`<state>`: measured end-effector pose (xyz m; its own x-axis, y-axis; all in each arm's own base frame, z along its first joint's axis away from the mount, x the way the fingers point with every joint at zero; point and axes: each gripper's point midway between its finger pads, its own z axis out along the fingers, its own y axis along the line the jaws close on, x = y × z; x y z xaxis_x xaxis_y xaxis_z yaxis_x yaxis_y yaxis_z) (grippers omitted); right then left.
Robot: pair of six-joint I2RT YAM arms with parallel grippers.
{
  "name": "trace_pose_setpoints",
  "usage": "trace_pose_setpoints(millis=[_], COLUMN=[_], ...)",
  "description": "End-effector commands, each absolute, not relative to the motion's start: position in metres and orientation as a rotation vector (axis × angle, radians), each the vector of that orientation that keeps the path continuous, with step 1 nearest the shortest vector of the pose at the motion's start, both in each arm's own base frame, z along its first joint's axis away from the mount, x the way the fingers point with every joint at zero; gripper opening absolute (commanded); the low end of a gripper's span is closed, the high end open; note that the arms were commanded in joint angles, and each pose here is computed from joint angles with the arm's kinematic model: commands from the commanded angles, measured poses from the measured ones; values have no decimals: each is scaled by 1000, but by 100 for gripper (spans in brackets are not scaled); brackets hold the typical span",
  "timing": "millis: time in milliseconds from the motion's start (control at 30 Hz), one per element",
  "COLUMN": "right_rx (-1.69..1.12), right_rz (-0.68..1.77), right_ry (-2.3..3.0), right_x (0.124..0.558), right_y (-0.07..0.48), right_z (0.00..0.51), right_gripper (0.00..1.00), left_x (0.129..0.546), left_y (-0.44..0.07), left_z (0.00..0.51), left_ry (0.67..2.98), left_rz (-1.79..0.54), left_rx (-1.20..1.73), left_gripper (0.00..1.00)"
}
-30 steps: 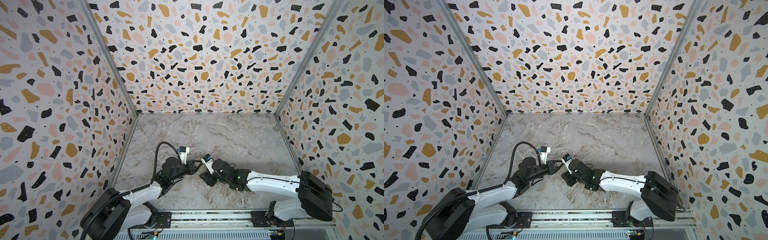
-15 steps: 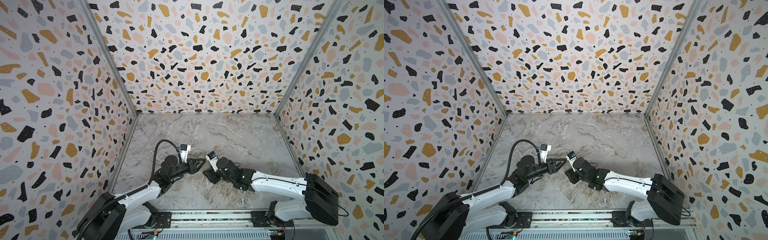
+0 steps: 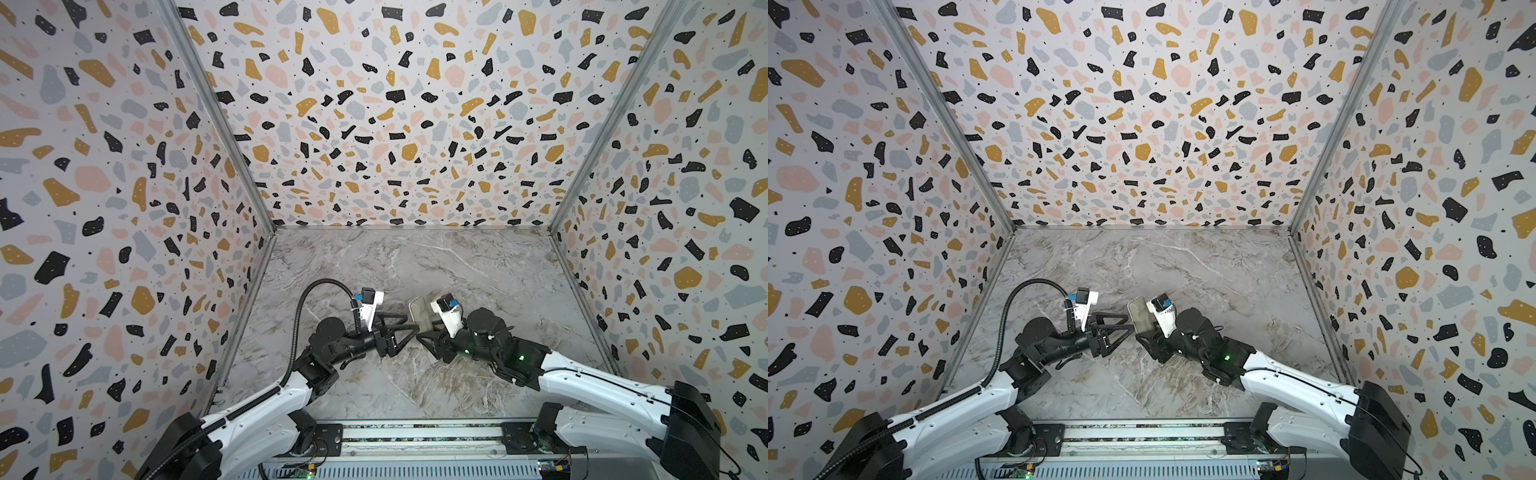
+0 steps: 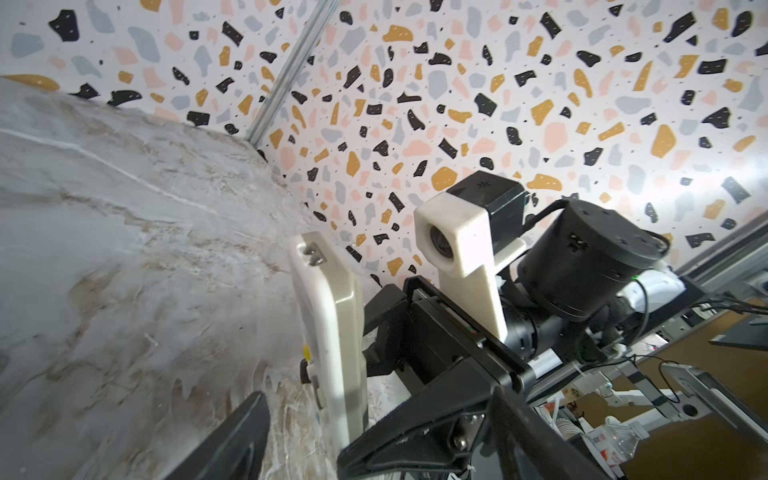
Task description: Load the batteries into the remote control
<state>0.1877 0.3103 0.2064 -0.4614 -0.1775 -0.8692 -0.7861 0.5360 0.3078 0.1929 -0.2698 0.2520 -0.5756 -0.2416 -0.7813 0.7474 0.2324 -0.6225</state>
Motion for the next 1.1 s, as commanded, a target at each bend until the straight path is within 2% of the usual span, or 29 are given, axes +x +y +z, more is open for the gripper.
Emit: trace_pose_setpoints(millis=[0, 233, 567, 833, 1067], right_rx=[-871, -934, -981, -1100, -1153], right_rz=[1033, 1173, 1235, 1350, 1388], right_ry=[1816, 1696, 1588, 1507, 1466], right_x=[171, 150, 134, 112, 102], right_y=[318, 322, 316, 322, 322], right_z=[231, 247, 268, 281, 287], right_gripper=[6, 6, 7, 8, 8], left_x=[179, 164, 146, 119, 113], left_y=[-270, -274, -282, -284, -285], left_z=[288, 307, 322, 341, 342], left_ry=[1504, 1441, 1370, 1243, 1237], left_rz=[-1505, -1549, -1603, -1670, -1683], left_rx=[548, 604, 672, 768, 789], left_gripper=[87, 91, 93, 88, 85])
